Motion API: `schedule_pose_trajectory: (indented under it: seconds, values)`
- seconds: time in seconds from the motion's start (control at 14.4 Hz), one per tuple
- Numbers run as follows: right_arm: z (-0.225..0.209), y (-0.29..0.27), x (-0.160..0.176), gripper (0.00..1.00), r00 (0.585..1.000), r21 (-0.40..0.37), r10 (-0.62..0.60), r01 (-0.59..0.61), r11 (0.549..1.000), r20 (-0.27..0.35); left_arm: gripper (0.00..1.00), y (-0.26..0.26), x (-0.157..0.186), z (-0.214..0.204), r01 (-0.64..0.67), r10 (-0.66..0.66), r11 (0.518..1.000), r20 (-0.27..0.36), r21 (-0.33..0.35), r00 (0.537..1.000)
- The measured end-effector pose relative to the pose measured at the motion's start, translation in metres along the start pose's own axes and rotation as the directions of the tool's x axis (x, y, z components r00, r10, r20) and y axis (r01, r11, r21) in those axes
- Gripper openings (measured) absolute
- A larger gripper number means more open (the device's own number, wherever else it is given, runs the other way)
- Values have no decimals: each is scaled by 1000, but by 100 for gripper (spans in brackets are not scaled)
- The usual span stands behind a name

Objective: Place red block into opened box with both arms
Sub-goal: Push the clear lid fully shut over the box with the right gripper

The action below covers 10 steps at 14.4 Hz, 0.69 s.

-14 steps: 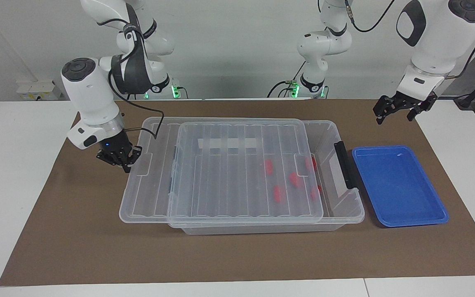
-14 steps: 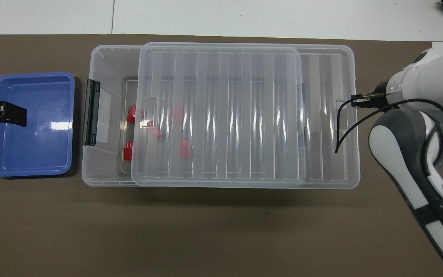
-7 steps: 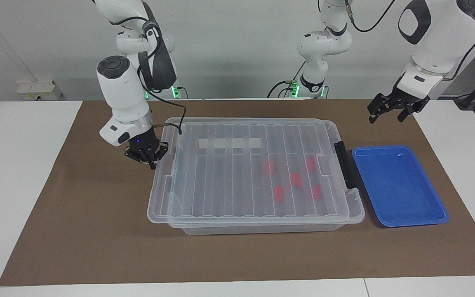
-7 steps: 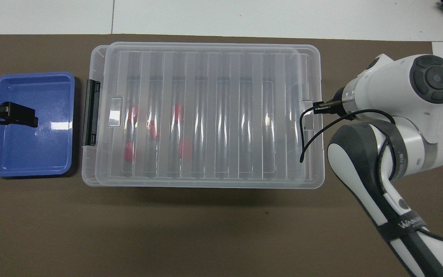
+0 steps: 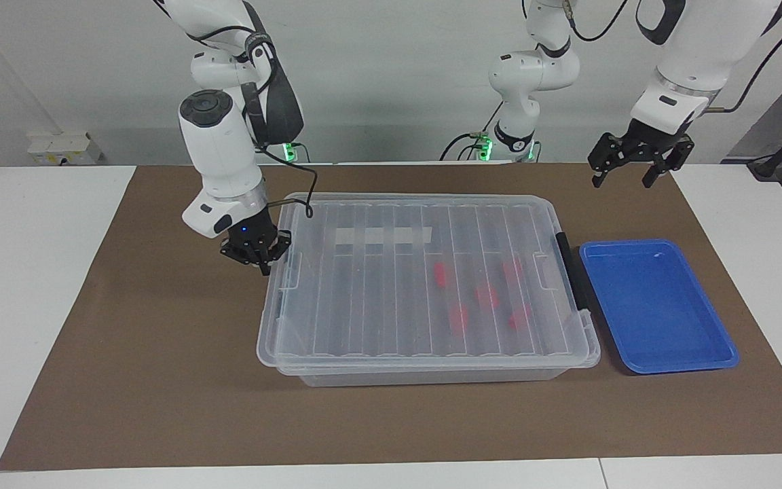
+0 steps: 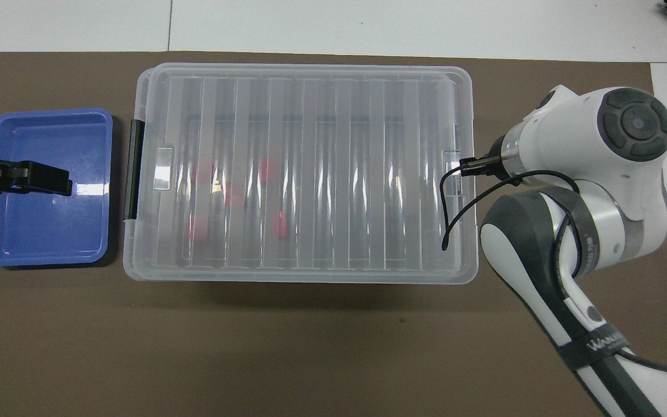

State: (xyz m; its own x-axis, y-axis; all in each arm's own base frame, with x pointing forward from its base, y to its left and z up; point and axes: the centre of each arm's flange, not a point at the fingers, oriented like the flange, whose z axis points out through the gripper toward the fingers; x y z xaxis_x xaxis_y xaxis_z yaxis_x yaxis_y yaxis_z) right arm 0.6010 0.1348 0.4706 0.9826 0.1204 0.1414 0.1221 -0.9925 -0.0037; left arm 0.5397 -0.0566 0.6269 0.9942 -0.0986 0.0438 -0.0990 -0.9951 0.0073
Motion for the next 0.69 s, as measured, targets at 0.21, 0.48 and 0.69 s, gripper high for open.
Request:
schedule_pose_trajectory:
  seconds: [0.21,0.48,0.69]
  values:
    - [0,-3,0,1,1000,1,-5,5,1000,0,100,8,0,3,-16,16,1000,6,-1,1000]
    - [0,-12,-1,1,1000,3,-20,20,1000,0,100,8,-1,4,-16,16,1000,9,-1,1000]
    - [-4,-8,-1,1,1000,2,-12,12,1000,-6,100,9,-1,5,-17,17,1000,10,-1,1000]
